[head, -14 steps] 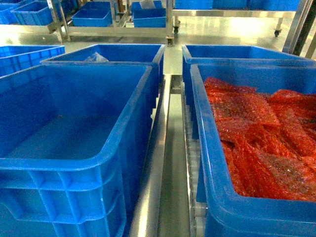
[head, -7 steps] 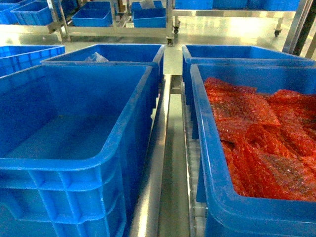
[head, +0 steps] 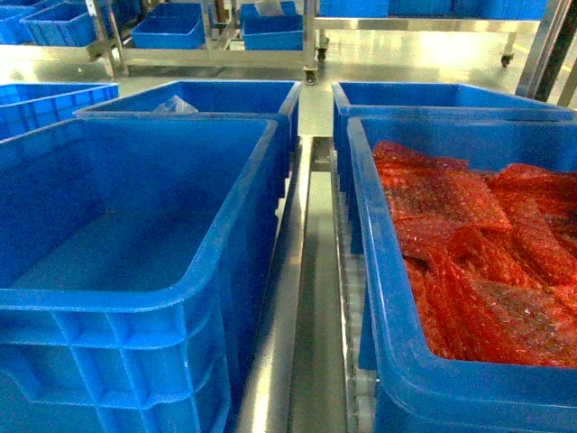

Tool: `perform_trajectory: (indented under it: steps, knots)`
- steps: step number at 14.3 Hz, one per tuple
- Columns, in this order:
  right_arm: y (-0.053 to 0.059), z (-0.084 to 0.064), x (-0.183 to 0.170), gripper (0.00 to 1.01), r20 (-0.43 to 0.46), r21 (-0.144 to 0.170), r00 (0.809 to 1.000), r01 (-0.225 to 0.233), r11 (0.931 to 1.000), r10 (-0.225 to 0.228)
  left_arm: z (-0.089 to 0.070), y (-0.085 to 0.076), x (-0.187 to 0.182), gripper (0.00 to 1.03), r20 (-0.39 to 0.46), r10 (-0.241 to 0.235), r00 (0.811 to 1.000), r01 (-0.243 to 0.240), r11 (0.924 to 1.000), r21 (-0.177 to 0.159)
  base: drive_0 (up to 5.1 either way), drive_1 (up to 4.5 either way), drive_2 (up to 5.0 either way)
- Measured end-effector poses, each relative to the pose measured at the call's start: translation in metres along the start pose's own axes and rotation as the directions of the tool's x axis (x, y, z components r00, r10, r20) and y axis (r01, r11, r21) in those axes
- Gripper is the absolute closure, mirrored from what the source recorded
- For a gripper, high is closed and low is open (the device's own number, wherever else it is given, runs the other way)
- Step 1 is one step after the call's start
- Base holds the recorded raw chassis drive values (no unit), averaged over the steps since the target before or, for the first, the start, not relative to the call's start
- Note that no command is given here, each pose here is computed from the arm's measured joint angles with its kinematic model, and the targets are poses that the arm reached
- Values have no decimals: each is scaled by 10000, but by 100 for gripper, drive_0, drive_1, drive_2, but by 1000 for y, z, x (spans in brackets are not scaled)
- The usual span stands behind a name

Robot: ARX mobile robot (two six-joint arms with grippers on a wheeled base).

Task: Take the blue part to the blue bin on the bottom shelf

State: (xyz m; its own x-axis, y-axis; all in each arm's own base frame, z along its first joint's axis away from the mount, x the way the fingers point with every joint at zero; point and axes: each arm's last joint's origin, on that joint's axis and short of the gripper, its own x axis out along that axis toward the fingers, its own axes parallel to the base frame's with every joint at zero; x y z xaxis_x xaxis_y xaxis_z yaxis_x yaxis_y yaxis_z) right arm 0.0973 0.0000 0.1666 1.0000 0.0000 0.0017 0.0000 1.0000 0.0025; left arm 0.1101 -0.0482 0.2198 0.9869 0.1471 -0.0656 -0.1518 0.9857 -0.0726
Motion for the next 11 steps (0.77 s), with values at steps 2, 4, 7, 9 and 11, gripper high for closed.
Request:
perform_trajectory:
  steps: [2, 4, 7, 9, 11]
  knots:
    - [0, 0, 0, 3, 0, 0, 10000, 0, 10000, 0, 0, 0, 0, 60, 0, 0, 10000, 0, 10000, 0, 0, 0, 0]
    - [0, 0, 0, 3, 0, 0, 10000, 0, 10000, 0, 0, 0, 0, 60, 0, 0, 10000, 0, 10000, 4, 0, 0, 0]
    - [0, 0, 0, 3, 0, 0, 10000, 0, 10000, 0, 0, 0, 0, 60, 0, 0, 10000, 0, 10000, 0, 0, 0, 0]
    - [0, 0, 0, 3, 0, 0, 10000, 0, 10000, 0, -3, -1, 0, 60, -391, 668, 9970, -646, 9964, 553, 0, 0, 0]
    - [0, 0, 0, 3, -4, 0, 10000, 0, 10000, 0, -2, -7, 14, 60, -478, 871, 9951, -842, 9946, 607, 0, 0, 0]
